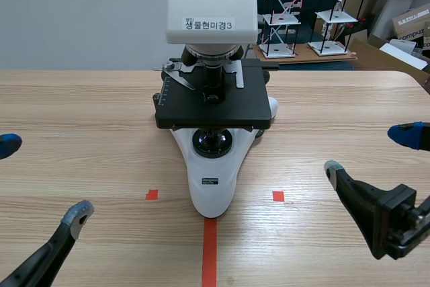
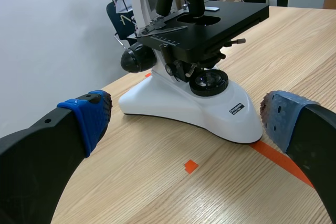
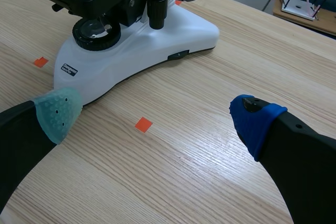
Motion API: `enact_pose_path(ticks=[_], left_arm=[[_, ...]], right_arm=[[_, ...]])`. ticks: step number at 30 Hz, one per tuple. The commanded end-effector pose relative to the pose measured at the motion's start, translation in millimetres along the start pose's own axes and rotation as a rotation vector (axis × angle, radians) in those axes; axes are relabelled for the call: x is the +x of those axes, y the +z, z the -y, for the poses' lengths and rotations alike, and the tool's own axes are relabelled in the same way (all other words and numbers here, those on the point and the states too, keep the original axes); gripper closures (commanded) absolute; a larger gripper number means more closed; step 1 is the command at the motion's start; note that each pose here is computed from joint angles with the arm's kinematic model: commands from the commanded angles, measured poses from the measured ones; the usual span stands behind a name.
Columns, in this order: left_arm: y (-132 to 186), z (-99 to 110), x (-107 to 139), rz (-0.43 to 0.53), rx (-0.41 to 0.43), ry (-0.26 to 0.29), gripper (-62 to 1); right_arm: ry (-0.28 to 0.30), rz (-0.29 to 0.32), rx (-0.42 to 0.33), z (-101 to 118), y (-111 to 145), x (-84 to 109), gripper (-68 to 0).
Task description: Return to the home posture
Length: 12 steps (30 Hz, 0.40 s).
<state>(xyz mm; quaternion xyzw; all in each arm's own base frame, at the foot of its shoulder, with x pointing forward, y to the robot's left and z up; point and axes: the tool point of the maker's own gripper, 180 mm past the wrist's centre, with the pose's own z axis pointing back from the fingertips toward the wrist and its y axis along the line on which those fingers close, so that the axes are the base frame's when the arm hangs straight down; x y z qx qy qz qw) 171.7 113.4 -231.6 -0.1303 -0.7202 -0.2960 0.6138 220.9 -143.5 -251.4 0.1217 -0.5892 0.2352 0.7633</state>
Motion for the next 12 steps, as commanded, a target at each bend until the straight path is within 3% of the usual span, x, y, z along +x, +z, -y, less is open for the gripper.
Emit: enact_pose_path(ticks=[1, 12], left_arm=[[-0.3, -2.2, 3.8, 0.019, 0.013, 0.000, -59.6], [-0.3, -1.7, 3.6, 0.018, 0.011, -0.003, -59.6]], right_arm=[[0.009, 0.044, 0.005, 0.2, -1.0, 13.1, -62.1], [0.009, 0.044, 0.005, 0.2, -1.0, 13.1, -62.1]])
